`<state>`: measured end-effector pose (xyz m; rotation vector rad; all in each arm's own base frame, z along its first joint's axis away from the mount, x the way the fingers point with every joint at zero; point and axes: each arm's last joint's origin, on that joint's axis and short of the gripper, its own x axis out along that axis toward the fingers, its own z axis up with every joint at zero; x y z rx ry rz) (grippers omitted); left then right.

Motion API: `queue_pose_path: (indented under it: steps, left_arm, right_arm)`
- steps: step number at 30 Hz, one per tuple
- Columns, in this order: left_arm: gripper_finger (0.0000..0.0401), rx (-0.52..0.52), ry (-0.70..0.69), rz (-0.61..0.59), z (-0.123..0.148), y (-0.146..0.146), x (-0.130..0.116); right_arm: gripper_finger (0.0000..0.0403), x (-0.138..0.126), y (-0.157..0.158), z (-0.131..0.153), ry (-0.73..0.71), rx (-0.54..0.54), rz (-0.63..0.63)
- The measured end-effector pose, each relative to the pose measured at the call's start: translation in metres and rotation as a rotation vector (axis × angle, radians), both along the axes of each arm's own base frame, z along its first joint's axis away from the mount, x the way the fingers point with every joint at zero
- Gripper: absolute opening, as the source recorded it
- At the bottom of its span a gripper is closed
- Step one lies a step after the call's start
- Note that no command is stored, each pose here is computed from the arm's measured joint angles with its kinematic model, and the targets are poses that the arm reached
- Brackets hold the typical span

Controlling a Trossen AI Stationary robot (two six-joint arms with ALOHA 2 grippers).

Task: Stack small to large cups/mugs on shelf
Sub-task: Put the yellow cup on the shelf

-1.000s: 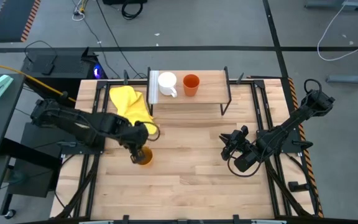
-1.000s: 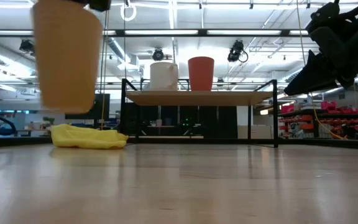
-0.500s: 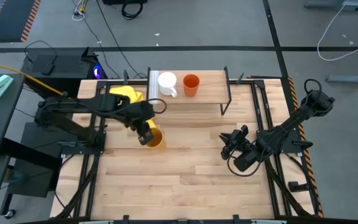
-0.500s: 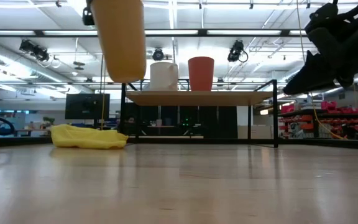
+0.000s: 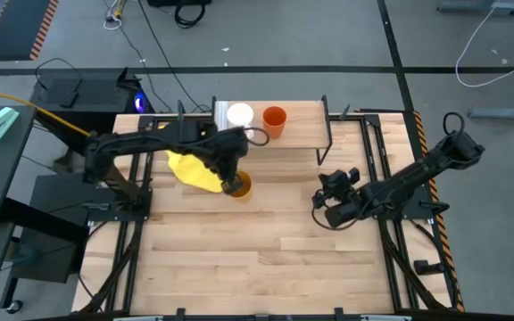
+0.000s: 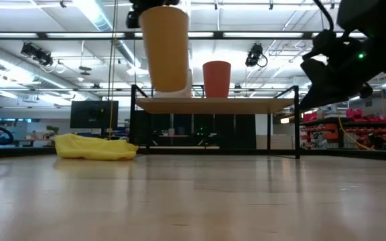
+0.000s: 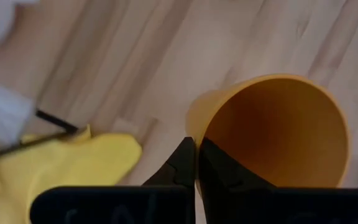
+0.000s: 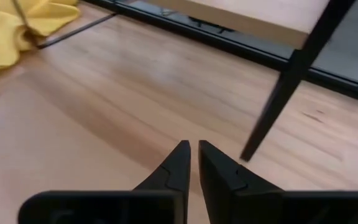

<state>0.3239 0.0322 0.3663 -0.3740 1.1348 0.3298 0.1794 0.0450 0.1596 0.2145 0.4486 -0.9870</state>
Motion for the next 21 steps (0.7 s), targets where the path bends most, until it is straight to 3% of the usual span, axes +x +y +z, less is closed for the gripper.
queue_pose_path:
  steps: [11,21]
  left_arm:
    - [0.001,0.046,-0.09,0.001,0.027,0.028,0.031]
    - [0.001,0.05,-0.084,0.005,0.022,0.042,0.046]
  right_arm:
    - [0.0005,-0.005,-0.014,-0.003,0.073,-0.005,-0.078]
    - [0.0004,-0.01,-0.026,-0.004,0.107,-0.003,-0.167]
